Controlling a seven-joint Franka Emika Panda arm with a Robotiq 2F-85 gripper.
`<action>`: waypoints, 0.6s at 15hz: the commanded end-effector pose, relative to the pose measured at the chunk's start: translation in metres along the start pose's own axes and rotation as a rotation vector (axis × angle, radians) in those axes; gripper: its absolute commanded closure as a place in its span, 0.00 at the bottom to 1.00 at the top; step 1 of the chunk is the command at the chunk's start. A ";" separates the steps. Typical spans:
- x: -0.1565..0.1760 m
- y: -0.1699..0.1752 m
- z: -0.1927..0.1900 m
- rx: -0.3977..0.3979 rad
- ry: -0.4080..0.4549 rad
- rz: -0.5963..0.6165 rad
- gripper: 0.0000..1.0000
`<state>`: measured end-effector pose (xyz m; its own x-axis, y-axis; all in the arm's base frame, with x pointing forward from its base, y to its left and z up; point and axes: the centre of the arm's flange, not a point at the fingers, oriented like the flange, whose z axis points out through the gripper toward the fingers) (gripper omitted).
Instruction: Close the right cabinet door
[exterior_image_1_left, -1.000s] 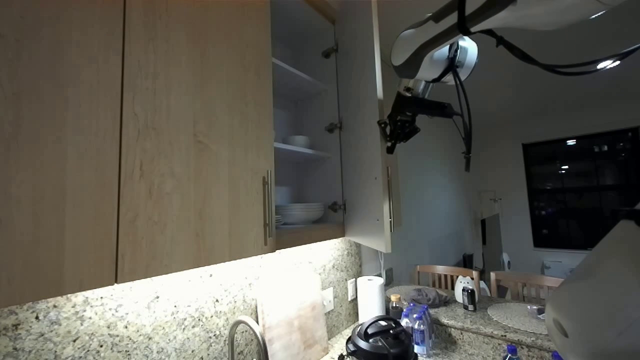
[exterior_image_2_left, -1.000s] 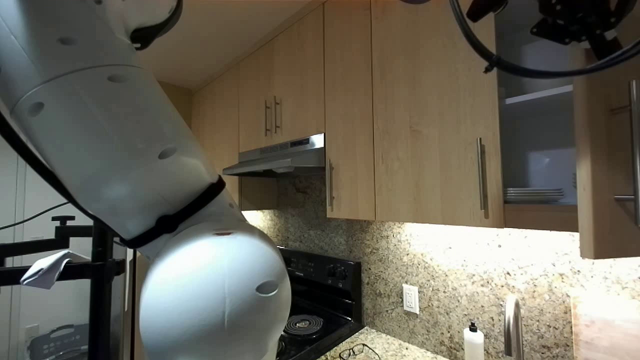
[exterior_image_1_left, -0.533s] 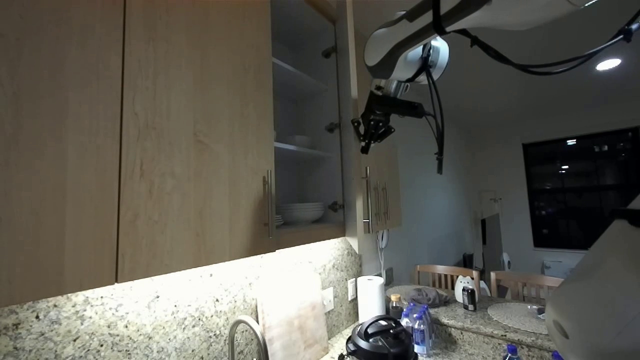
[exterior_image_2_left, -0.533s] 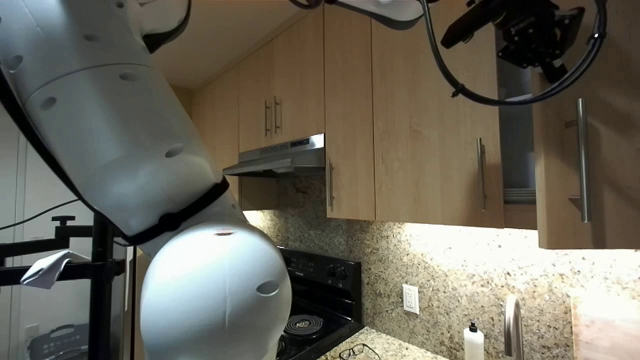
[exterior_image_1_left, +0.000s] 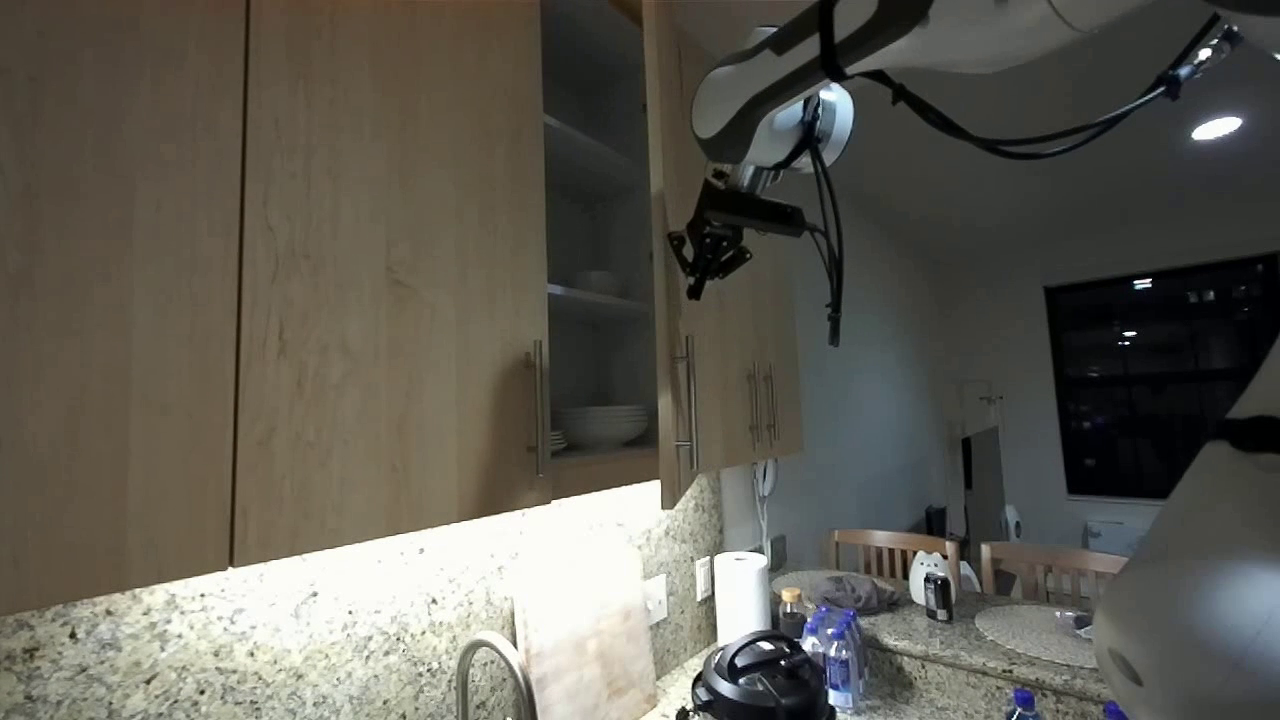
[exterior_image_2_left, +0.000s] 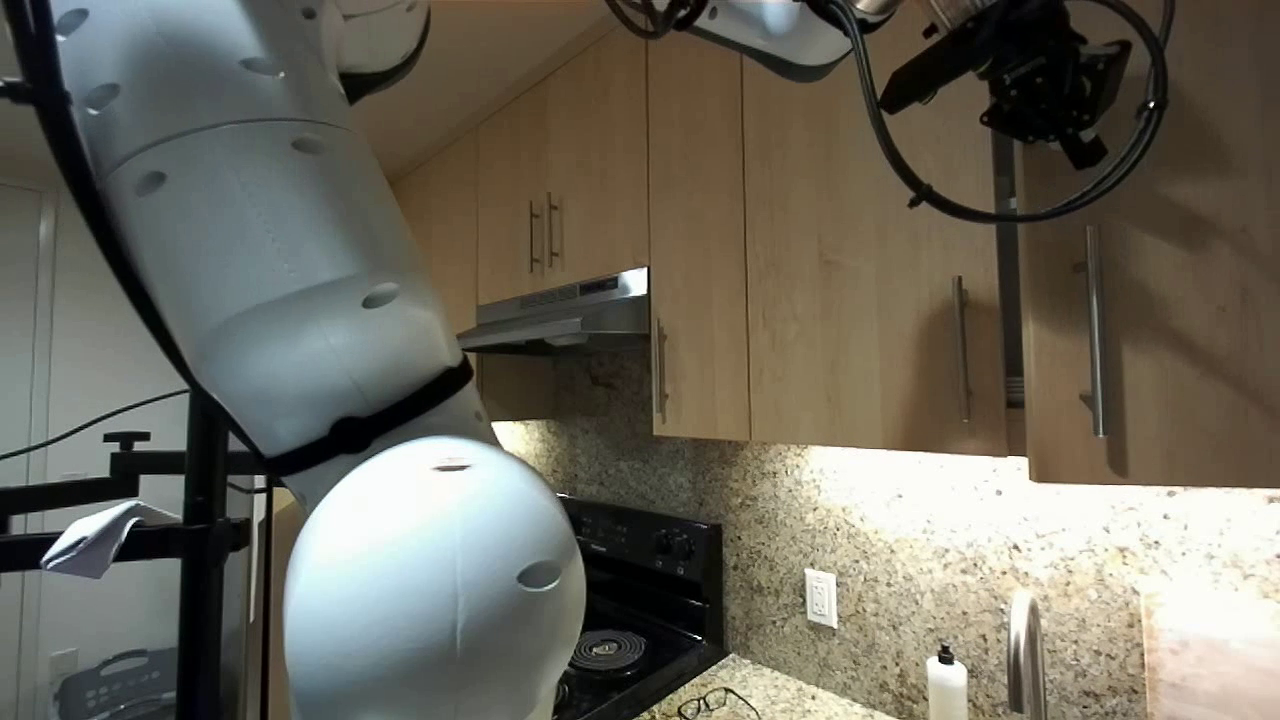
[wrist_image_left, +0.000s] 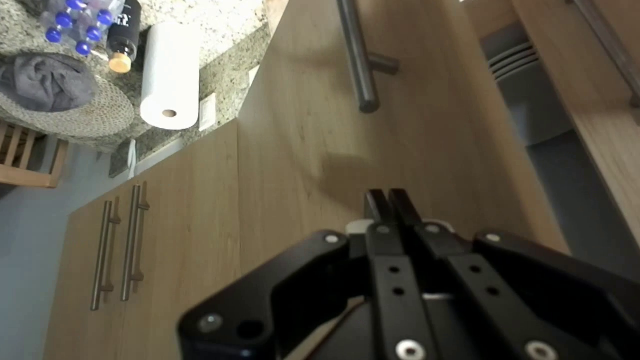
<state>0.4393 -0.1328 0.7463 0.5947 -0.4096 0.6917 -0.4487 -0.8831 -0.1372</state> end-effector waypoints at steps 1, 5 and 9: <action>0.026 -0.012 0.014 0.014 0.044 0.017 0.93; 0.033 -0.035 0.021 0.057 0.041 -0.035 0.94; 0.032 -0.057 0.026 0.109 0.019 -0.087 0.94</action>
<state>0.4905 -0.1065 0.7540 0.5954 -0.3545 0.7210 -0.3724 -0.9169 -0.1434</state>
